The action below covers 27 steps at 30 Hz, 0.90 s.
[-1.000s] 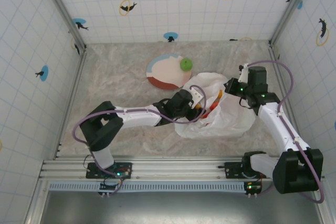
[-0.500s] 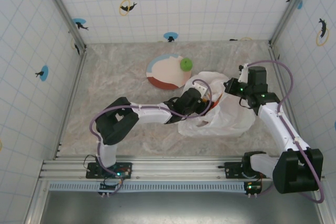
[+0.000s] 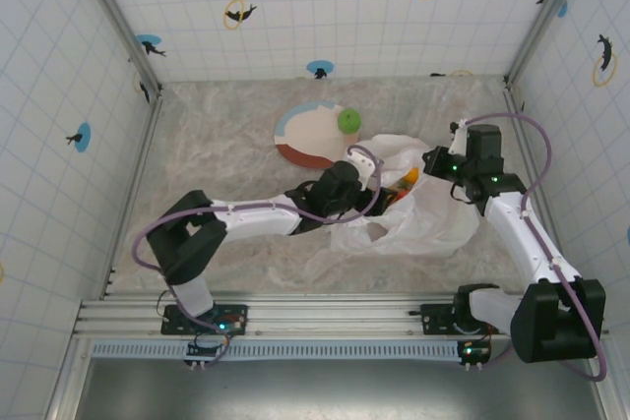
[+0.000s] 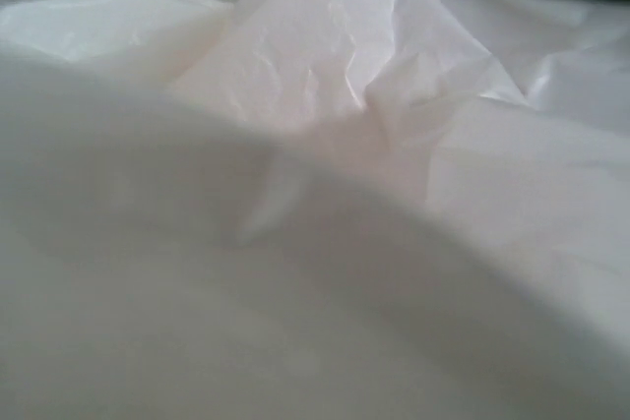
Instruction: Place the fruits into the plastic bag
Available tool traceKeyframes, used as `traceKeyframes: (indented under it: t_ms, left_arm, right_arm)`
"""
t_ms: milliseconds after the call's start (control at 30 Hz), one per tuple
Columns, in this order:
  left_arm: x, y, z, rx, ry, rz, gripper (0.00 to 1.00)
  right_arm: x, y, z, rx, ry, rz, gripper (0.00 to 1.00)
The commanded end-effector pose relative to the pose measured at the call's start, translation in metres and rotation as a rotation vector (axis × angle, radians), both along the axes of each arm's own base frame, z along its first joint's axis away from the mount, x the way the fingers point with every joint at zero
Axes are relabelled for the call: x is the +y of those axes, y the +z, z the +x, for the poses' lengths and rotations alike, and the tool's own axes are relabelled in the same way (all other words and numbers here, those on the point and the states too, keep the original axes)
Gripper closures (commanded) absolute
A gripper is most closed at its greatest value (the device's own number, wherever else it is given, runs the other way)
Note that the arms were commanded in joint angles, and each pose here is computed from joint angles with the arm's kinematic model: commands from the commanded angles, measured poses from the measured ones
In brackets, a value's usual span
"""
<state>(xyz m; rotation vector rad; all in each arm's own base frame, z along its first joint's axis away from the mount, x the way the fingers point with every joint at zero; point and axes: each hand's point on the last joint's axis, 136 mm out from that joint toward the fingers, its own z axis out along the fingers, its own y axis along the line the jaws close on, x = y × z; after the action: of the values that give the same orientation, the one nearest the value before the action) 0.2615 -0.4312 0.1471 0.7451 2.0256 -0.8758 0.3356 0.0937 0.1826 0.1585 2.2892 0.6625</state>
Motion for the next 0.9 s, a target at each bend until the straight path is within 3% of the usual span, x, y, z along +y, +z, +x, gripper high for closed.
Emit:
traceKeyframes:
  t_ms: [0,333,500,667,867]
  left_arm:
    - [0.020,0.007,-0.010,0.007,-0.047,-0.006,0.15]
    - [0.073,0.032,-0.030,-0.024,-0.083,-0.007,0.15]
    - [0.104,0.032,-0.021,-0.061,0.033,0.025,0.16]
    - [0.140,0.007,-0.006,0.000,0.181,0.048,0.16]
    - [0.137,-0.038,0.000,0.117,0.180,0.111,0.15]
  right_arm:
    - [-0.009,-0.001,-0.001,0.002,-0.013,-0.037,1.00]
    - [-0.014,0.003,0.000,-0.009,-0.025,-0.034,1.00]
    - [-0.013,0.005,0.001,-0.011,-0.023,-0.032,1.00]
    - [-0.014,0.008,0.002,-0.018,-0.024,-0.033,1.00]
    - [-0.014,0.012,0.003,-0.024,-0.024,-0.033,1.00]
